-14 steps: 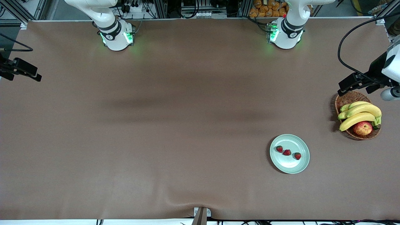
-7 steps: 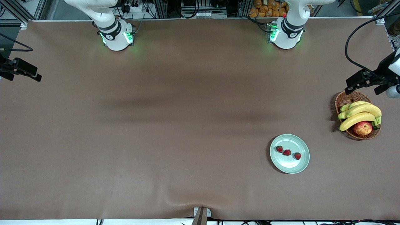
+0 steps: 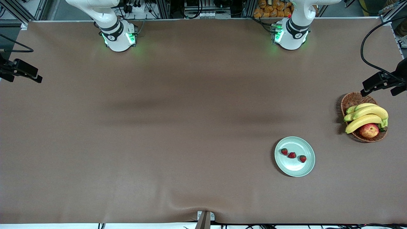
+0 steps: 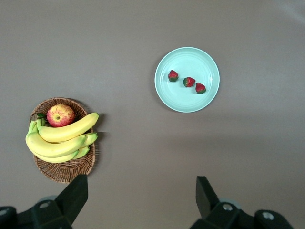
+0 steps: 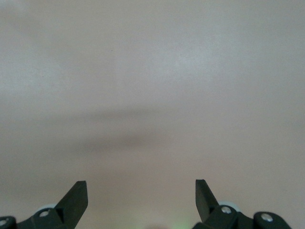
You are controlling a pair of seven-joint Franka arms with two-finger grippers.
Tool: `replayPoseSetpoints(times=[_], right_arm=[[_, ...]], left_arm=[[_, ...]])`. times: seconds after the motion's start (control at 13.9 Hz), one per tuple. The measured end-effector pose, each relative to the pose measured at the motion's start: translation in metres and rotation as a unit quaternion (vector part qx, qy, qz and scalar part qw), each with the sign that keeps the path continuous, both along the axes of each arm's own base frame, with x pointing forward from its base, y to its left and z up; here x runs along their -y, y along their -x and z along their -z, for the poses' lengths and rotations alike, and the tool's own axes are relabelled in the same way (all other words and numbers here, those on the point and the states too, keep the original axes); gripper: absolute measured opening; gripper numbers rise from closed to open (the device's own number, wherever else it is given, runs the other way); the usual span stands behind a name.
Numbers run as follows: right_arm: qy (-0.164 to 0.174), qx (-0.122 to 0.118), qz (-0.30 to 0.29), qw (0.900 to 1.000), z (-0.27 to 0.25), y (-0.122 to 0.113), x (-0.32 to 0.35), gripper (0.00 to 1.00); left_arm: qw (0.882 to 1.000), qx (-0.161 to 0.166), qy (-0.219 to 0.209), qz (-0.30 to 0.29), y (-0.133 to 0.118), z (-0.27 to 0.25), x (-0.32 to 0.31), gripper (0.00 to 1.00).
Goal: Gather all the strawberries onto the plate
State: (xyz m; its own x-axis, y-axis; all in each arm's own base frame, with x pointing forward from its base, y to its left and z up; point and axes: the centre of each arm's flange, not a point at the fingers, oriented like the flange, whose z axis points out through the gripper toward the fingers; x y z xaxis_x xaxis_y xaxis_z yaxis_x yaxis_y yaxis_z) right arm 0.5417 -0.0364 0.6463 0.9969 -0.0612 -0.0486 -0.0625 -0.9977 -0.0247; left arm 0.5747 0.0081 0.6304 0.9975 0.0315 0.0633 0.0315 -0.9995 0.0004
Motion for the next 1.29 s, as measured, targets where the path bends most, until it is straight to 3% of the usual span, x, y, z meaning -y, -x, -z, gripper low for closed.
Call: replayPoseSetpoints(times=[1.29], right_arm=[[0.0,-0.002,0.0,1.0,0.0004,0.0005,-0.0001,1.0]], left_arm=[[1.0,-0.002,0.001,-0.003,0.0,0.0021,0.0092,1.0]])
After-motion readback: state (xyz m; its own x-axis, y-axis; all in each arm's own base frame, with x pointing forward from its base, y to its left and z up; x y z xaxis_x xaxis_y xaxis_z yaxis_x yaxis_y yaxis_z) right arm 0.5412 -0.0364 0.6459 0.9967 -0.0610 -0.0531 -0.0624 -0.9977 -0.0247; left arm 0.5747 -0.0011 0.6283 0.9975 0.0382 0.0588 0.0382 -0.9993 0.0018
